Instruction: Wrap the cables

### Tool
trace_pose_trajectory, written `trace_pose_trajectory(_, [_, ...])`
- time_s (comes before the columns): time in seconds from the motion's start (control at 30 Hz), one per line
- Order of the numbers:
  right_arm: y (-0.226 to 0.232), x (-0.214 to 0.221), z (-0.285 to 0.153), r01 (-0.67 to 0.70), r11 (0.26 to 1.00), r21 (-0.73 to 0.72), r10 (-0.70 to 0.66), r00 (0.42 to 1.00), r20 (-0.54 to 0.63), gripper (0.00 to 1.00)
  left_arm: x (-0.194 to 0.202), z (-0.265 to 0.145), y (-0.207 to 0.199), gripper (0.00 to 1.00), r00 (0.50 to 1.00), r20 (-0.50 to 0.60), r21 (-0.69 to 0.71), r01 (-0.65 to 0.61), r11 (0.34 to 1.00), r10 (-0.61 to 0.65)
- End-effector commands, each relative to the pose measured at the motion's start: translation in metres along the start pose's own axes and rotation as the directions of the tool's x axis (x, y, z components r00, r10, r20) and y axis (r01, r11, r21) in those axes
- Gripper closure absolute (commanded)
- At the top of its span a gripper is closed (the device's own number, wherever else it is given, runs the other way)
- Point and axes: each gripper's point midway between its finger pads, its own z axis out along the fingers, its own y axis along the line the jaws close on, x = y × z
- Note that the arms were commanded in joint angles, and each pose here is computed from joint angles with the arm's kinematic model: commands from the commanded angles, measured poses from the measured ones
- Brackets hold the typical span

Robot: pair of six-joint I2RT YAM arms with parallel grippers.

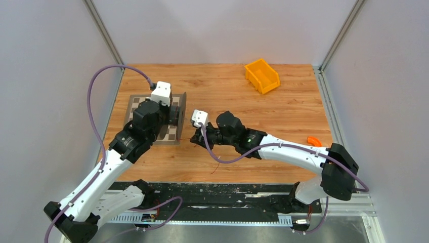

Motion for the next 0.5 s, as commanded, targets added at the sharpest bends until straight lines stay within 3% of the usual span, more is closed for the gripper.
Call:
trace_pose_trajectory(0.0, [-0.01,-0.016,-0.021,0.134,0.988,0.071,-0.138,0.988,0.064,1.0,-0.003,-0.006,0.03,1.0,0.993,-0.048,-0.128,-0.111,0.986,0.105])
trace_pose_trajectory(0.2, [-0.027,-0.019,-0.037,0.244,0.94,0.237,-0.261,0.964,0.042,1.0,0.001,-0.001,0.031,1.0,0.992,-0.091,-0.16,-0.099,0.982,0.085])
trace_pose_trajectory(0.47, [-0.079,-0.019,-0.076,0.307,0.78,0.545,-0.36,0.933,-0.009,1.0,0.005,-0.003,0.017,1.0,0.989,-0.124,-0.069,-0.093,0.993,0.084])
